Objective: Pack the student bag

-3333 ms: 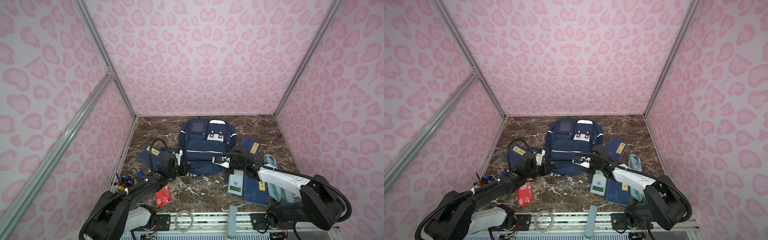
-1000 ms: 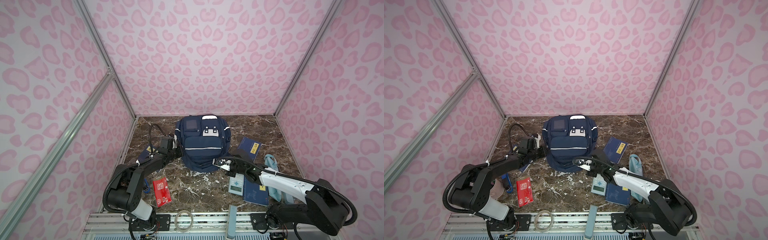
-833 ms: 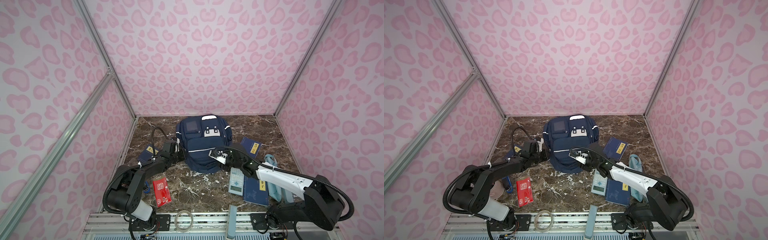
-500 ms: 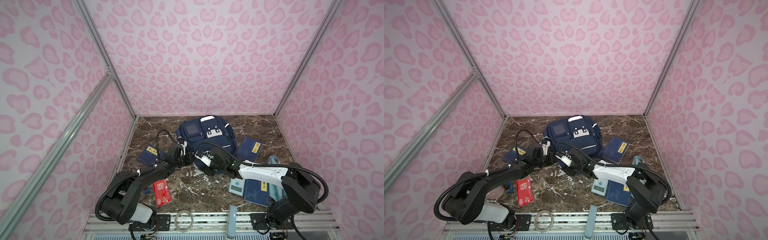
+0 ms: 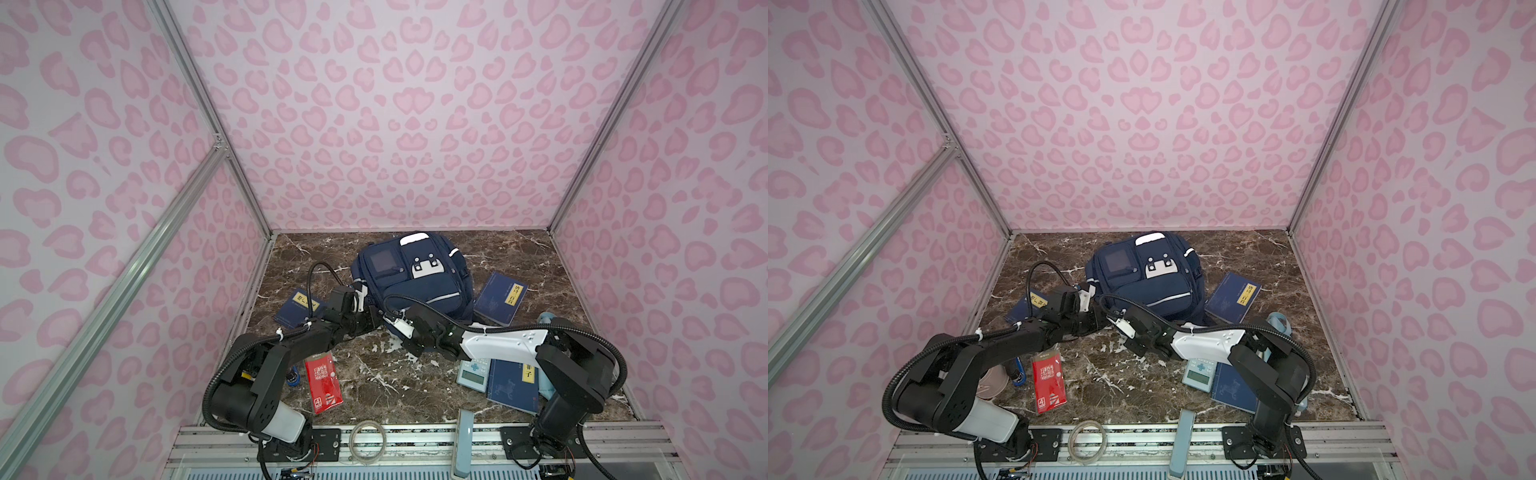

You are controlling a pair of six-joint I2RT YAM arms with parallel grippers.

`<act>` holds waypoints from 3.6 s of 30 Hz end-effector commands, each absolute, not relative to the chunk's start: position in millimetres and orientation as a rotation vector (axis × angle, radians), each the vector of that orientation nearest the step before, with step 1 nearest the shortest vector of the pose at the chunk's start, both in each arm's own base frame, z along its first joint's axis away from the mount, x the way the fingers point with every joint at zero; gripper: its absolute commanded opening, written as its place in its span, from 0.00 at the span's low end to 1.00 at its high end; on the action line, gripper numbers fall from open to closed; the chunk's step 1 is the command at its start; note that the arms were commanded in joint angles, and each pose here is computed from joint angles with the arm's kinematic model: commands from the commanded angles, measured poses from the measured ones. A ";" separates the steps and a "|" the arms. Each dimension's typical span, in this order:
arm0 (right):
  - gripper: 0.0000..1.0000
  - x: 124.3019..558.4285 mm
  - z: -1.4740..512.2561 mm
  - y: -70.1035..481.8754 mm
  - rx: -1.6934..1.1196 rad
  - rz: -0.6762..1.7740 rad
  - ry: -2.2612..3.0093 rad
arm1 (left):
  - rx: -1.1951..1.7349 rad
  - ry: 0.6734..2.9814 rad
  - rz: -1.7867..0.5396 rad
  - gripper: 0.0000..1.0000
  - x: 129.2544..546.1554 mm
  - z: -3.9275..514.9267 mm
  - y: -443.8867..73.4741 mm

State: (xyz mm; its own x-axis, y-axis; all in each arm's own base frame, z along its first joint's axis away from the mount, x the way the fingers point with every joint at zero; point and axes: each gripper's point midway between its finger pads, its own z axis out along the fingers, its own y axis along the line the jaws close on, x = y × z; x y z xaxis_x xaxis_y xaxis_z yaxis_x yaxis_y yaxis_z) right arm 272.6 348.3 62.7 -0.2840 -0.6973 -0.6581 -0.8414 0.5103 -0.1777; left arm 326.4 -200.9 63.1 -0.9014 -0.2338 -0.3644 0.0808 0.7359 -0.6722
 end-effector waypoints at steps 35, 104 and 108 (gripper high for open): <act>0.35 298.8 73.8 357.4 -1.242 0.298 2.007 | -0.284 2.376 -0.430 0.73 391.7 107.3 -106.4; 0.23 386.8 49.4 571.6 -0.830 1.244 2.375 | -0.894 2.121 -0.632 0.51 351.4 57.2 8.2; 0.09 381.6 50.3 574.8 -0.842 1.261 2.374 | -0.896 2.126 -0.641 0.52 349.9 54.7 6.9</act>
State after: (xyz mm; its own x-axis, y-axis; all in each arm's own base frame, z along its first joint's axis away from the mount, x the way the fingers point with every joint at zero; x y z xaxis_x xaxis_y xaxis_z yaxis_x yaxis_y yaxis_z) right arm 394.9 568.3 45.8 -0.7737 -0.3270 -0.5426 -0.6303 0.4837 0.6073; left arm 346.4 12.2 48.8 -0.4790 -0.7685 -0.4243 -0.4338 0.6274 -0.6467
